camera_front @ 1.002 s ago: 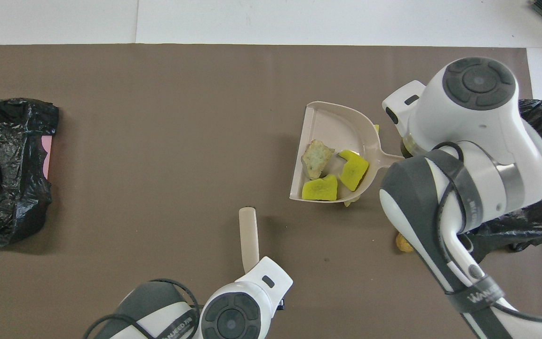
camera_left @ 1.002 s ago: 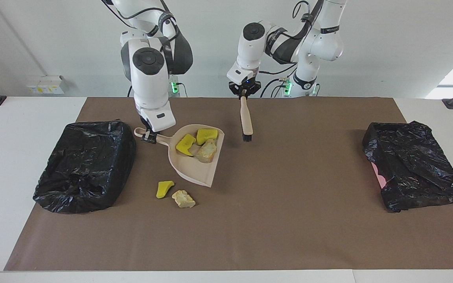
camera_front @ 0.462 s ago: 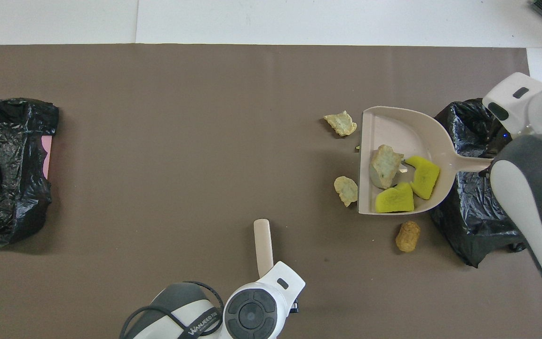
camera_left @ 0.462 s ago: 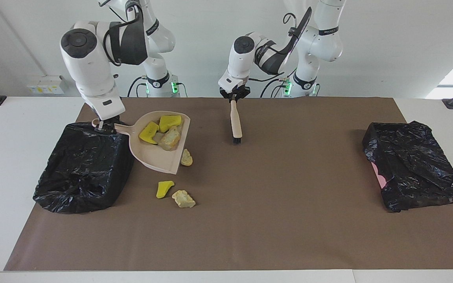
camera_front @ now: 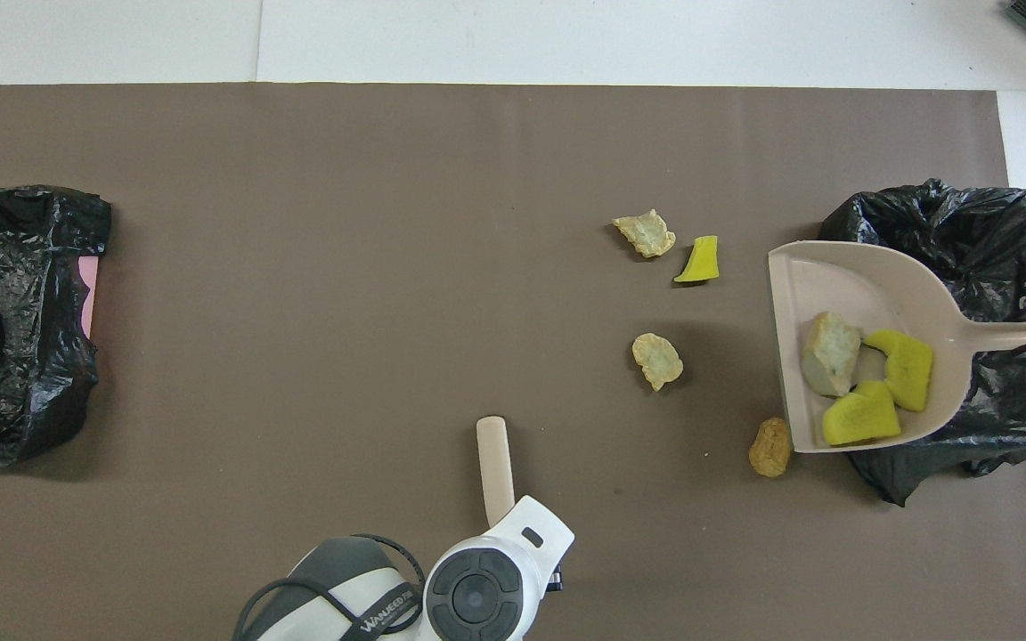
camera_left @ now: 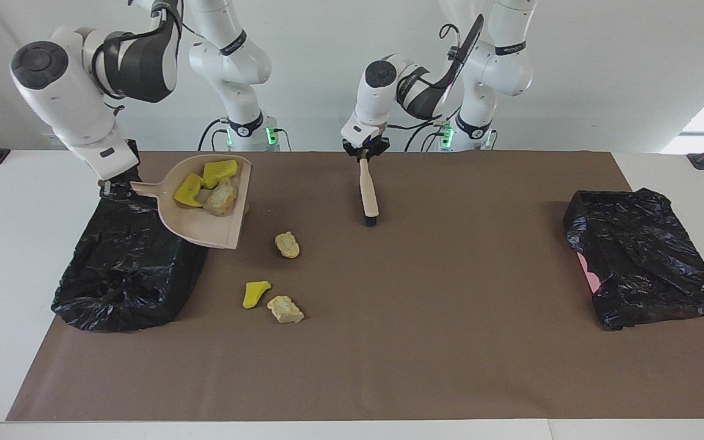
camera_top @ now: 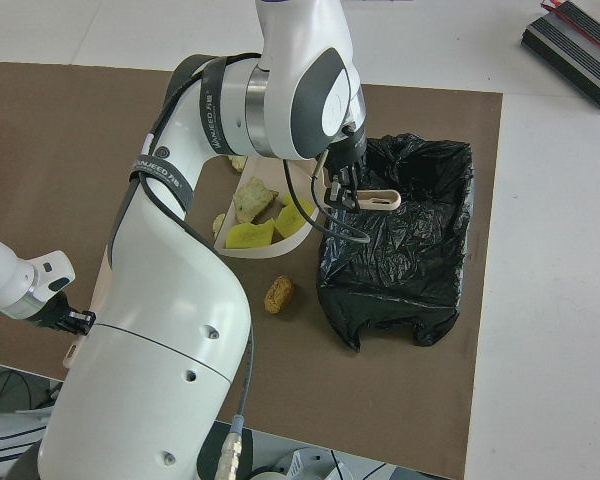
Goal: Sweep and dump trash in bin
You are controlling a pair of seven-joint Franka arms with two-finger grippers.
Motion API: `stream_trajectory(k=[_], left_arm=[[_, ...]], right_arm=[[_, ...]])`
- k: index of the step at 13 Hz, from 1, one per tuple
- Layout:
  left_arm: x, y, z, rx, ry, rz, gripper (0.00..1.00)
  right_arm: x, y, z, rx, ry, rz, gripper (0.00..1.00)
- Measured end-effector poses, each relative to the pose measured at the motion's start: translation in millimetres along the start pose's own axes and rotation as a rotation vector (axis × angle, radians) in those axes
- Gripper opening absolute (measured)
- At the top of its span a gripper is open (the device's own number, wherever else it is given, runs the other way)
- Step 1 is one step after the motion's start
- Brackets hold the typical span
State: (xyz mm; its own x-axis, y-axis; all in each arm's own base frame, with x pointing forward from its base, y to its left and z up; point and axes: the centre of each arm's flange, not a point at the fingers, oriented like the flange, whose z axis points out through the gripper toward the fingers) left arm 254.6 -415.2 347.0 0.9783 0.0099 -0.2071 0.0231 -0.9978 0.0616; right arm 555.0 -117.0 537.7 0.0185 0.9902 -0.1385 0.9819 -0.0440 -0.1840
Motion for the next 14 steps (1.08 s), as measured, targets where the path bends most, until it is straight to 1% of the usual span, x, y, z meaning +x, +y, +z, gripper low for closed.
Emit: stream_trajectory(k=[1,2,3,4,7,8,9,12,14], left_arm=[[-2,2,4,0.006,-0.003,-0.001,0.26],[-2,2,8,0.011,-0.008,-0.006,0.33],[0,1,10,0.015,-0.011,-0.014,0.43],[4,-1,9,0.012,-0.011,-0.029,0.58],[33,-18,-9,0.005,-0.022,-0.098,0.98],[47,-26,-18,-0.003,-0.018,-0.127,1.00],[63,-34,-29,-0.013,-0.003,-0.153,1.00],[115,-70,-62,-0.034,0.056,-0.240,1.00],[146,-104,-80,-0.027,0.090,-0.288,1.00]], right_arm=[[-23,-5,4,0.005,0.006,-0.015,0.32],[-46,-10,7,0.010,0.009,-0.021,0.32],[-68,-15,11,0.012,0.006,-0.028,0.32],[-85,-19,13,0.006,-0.008,-0.035,0.32],[-123,-21,2,-0.053,-0.093,-0.027,0.32],[-132,-20,-6,-0.066,-0.132,-0.020,0.32],[-139,-17,-14,-0.080,-0.174,-0.017,0.32],[-147,-4,-22,-0.125,-0.251,-0.029,0.32],[-150,7,-26,-0.193,-0.350,-0.060,0.32]])
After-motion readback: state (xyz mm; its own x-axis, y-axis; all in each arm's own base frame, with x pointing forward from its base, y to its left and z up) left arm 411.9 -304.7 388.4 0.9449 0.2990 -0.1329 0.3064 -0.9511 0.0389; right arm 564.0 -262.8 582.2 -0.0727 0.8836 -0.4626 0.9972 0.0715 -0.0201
